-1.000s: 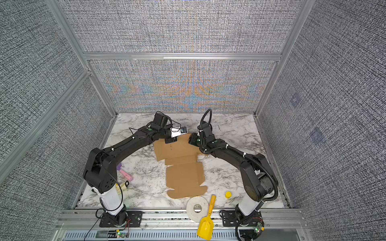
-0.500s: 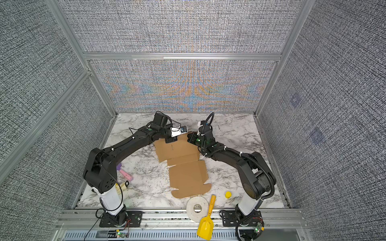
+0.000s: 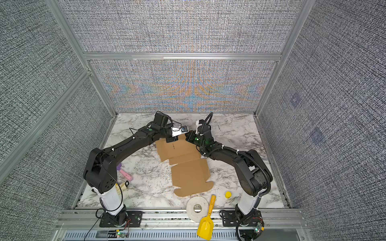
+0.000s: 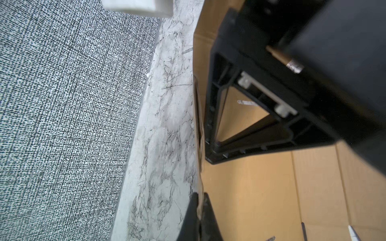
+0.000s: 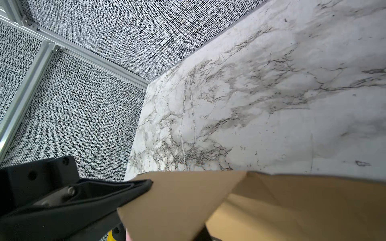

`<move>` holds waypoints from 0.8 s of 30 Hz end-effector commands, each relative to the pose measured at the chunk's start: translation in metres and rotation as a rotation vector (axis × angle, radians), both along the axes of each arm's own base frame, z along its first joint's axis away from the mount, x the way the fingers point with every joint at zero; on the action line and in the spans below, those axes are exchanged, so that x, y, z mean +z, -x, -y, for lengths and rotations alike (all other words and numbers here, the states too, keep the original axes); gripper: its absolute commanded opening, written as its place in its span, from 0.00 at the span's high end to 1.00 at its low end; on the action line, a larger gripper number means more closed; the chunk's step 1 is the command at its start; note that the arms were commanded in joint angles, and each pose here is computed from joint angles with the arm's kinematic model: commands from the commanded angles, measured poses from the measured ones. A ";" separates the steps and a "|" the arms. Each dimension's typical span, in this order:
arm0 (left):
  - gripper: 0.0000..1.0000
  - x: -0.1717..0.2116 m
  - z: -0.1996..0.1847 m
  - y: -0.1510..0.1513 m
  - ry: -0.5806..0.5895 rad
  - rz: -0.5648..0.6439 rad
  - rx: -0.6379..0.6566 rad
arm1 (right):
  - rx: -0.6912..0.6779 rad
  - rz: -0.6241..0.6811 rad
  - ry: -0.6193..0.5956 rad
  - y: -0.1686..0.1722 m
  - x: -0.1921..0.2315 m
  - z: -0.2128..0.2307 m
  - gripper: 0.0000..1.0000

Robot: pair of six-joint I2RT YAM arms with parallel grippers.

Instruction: Fold the paper box

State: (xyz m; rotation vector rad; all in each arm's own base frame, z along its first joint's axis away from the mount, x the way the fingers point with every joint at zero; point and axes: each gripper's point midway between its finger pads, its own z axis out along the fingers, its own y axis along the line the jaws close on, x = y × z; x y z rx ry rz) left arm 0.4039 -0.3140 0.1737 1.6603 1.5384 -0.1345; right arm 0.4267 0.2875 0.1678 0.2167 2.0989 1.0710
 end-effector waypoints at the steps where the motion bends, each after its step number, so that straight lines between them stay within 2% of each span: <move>1: 0.99 -0.005 0.003 0.009 -0.010 -0.017 -0.041 | -0.019 0.073 -0.031 -0.003 0.023 0.002 0.95; 6: 0.99 -0.001 -0.002 -0.004 -0.063 0.076 -0.035 | -0.032 0.085 0.056 0.015 0.029 0.023 0.91; 13: 1.00 0.010 -0.005 -0.027 -0.126 0.244 -0.038 | -0.104 0.068 0.181 0.041 0.029 0.081 0.85; 18: 1.00 0.016 -0.003 -0.029 -0.144 0.298 -0.071 | -0.175 0.056 0.253 0.050 0.026 0.123 0.80; 24: 1.00 0.015 0.001 -0.019 -0.151 0.340 -0.156 | -0.202 0.010 0.294 0.041 0.000 0.160 0.71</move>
